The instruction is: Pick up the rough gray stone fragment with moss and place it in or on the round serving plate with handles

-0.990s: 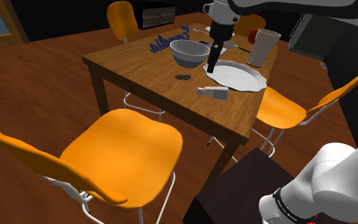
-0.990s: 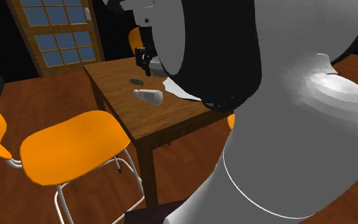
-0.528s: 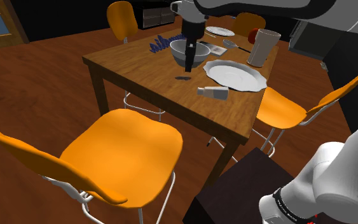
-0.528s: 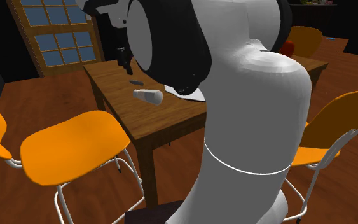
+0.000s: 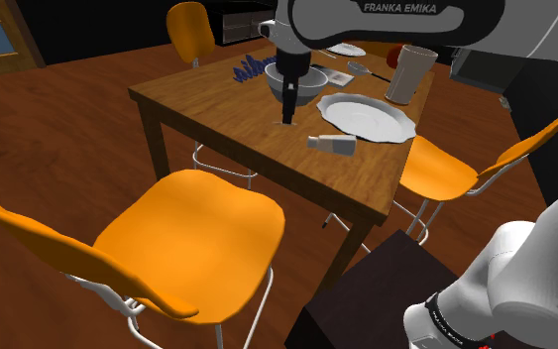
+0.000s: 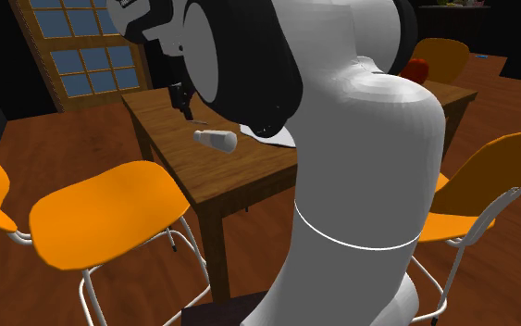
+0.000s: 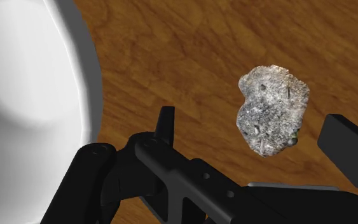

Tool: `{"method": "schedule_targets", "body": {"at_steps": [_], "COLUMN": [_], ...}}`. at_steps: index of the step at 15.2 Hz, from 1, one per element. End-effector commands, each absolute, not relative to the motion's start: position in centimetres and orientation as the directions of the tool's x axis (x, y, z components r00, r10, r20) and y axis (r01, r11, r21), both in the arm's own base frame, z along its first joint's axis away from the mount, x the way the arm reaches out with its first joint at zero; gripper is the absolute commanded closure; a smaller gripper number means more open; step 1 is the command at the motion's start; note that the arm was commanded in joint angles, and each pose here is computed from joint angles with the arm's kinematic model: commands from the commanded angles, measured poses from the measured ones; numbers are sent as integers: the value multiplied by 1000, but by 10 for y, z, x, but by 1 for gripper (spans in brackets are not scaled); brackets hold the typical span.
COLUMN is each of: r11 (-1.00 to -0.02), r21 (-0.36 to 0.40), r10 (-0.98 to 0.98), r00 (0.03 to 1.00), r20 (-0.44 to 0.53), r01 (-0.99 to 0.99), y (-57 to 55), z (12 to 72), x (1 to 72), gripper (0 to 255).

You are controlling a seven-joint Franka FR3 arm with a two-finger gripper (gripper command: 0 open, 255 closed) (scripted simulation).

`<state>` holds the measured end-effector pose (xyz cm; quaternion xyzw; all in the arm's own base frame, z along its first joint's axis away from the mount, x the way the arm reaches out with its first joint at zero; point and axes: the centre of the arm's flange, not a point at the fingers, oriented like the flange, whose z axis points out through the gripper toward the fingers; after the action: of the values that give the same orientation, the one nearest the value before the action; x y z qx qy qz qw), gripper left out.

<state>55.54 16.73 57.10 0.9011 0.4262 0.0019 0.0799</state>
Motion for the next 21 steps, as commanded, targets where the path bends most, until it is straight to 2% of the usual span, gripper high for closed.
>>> {"method": "schedule_targets", "body": {"at_steps": [1, 7, 8, 17, 18, 21], "r11": [-624, -624, -624, -624, -624, -599], "r21": [146, 146, 146, 146, 146, 36], "r10": [769, 769, 769, 769, 769, 798], "r00": [637, 637, 637, 637, 637, 593], "r20": [-64, -64, -64, -64, -64, 105], "r01": [768, 768, 768, 768, 768, 800], "y": [166, 166, 166, 166, 166, 127], "z": [567, 567, 567, 567, 567, 580], "x": [556, 556, 556, 556, 556, 519], "gripper": [0, 0, 255, 255, 0, 0]}}
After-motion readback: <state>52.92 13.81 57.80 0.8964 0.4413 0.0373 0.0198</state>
